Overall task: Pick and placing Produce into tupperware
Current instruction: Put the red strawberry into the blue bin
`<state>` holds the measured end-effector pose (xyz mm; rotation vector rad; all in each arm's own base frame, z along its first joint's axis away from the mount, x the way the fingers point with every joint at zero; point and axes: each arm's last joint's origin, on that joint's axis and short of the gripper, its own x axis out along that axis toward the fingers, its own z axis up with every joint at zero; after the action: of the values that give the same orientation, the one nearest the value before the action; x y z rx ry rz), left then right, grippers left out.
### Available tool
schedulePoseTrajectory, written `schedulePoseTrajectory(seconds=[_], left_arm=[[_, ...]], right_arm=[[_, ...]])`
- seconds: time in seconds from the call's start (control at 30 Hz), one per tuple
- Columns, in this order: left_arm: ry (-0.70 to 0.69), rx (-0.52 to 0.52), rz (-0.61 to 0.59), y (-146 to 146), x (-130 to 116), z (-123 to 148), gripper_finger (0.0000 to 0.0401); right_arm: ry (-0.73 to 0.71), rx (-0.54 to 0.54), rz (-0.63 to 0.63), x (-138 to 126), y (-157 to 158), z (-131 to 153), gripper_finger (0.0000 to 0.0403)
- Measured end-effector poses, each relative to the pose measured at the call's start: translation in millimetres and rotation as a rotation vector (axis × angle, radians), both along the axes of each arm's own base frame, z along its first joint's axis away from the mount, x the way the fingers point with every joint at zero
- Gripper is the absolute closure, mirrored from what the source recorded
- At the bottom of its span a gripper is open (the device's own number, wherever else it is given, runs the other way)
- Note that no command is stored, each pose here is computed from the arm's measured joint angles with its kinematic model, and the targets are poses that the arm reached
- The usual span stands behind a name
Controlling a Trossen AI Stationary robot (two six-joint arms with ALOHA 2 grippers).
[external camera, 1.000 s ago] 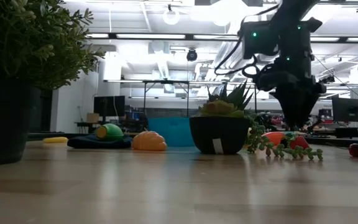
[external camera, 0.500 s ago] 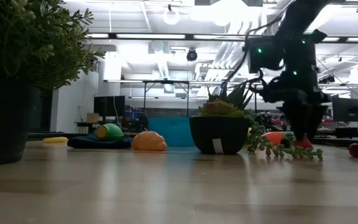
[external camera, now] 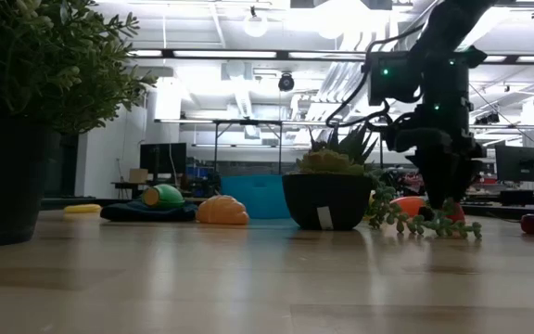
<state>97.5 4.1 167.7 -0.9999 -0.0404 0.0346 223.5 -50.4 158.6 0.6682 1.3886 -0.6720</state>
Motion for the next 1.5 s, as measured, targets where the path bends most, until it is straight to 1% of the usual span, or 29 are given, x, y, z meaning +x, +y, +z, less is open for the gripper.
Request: schedulePoseTrajectory(seconds=[0.17,0.27,0.47,0.67,0.9,1.27,1.5], left_arm=[[0.0,0.0,0.0,0.0,0.0,0.0,0.027],[0.0,0.0,0.0,0.0,0.0,0.1,0.027],[0.0,0.0,0.001,0.0,0.0,0.0,0.027],[0.0,0.0,0.002,0.0,0.0,0.0,0.027],[0.0,0.0,0.002,0.1,0.0,0.0,0.027],[0.0,-0.002,0.002,0.1,0.0,0.0,0.027],[0.0,-0.005,0.001,0.0,0.0,0.0,0.027]], right_arm=[[0.002,0.0,-0.02,-1.5,-5.6,0.0,0.015],[0.005,0.002,-0.009,-2.4,-7.9,0.0,0.015],[0.021,0.012,0.045,-4.0,-7.6,-0.1,0.015],[0.026,0.023,0.137,-4.7,-6.9,-0.2,0.015],[0.047,0.029,0.167,-6.7,-6.4,-0.2,0.015],[0.065,0.027,0.37,-8.3,-6.0,-0.2,0.015],[0.068,-0.007,0.521,-7.4,-7.0,-0.2,0.015]])
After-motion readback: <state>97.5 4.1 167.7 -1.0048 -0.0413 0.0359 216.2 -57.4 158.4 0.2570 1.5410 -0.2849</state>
